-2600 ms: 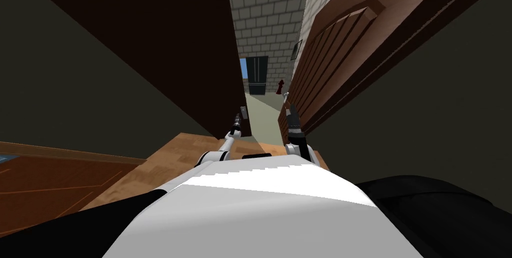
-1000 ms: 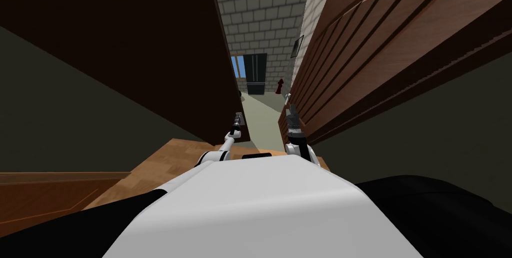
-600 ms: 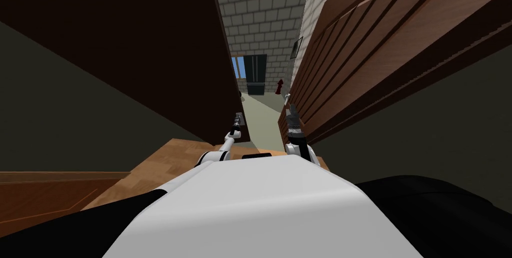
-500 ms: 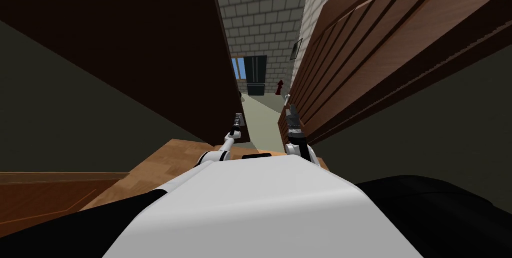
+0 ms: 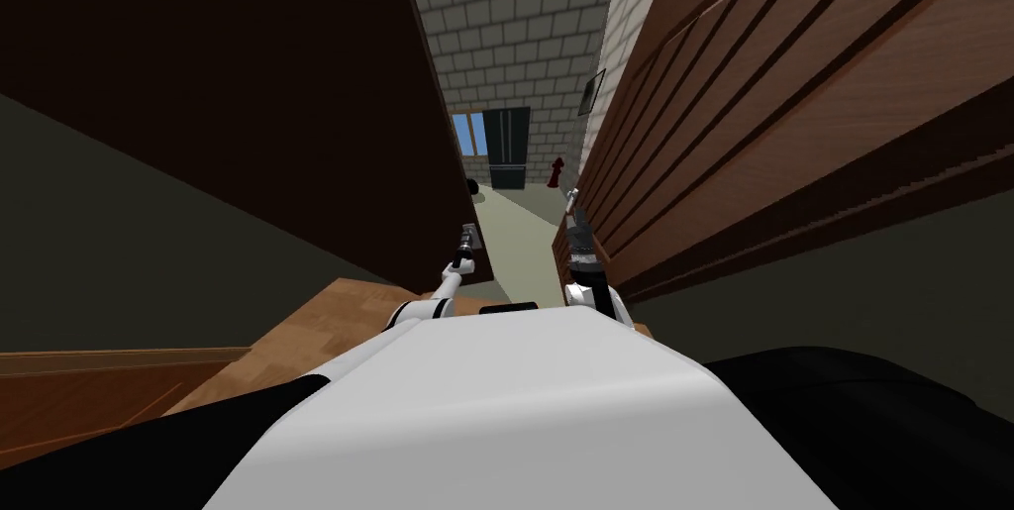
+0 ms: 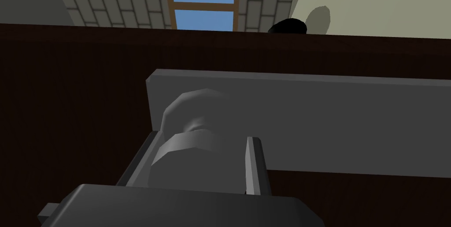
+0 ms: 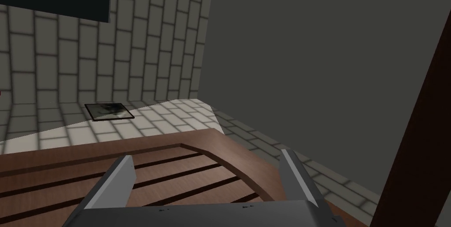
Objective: Push the door open
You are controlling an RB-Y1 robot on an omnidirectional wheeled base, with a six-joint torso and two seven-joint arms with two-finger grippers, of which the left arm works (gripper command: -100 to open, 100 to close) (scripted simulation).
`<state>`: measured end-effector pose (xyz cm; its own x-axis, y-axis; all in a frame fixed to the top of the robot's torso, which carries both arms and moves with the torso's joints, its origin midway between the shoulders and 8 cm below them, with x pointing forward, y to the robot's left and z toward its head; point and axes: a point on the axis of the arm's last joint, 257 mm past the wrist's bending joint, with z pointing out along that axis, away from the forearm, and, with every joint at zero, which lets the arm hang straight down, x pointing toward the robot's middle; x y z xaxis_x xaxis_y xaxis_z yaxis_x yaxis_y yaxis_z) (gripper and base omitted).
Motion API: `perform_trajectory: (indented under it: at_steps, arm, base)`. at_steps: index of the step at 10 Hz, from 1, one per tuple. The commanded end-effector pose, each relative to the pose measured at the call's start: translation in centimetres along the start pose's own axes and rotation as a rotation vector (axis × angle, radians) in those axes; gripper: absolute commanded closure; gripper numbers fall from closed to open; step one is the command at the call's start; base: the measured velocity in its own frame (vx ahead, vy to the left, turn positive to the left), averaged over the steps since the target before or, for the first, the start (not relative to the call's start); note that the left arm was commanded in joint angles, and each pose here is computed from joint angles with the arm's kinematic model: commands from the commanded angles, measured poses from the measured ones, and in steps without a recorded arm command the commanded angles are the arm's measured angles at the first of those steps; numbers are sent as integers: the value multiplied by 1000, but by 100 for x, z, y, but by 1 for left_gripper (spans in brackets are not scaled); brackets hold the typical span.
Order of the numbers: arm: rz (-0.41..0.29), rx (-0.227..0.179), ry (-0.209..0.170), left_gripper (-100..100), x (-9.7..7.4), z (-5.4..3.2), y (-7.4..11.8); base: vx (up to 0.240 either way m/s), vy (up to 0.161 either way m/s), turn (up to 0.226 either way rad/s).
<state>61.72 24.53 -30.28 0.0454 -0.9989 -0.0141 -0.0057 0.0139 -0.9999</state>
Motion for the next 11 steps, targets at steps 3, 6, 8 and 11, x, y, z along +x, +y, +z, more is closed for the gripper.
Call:
perform_trajectory:
  at_steps: [3,6,8,11]
  arm:
    - [6,7,-41,100,-271,22,-43]
    - [6,6,-68,100,-428,16,-41]
    - [5,5,-90,100,-550,9,-40]
    - [5,5,-90,100,-550,9,-40]
  base:
    - [159,-78,45]
    - [49,-22,11]
    - [162,-113,77]
    - [79,-10,5]
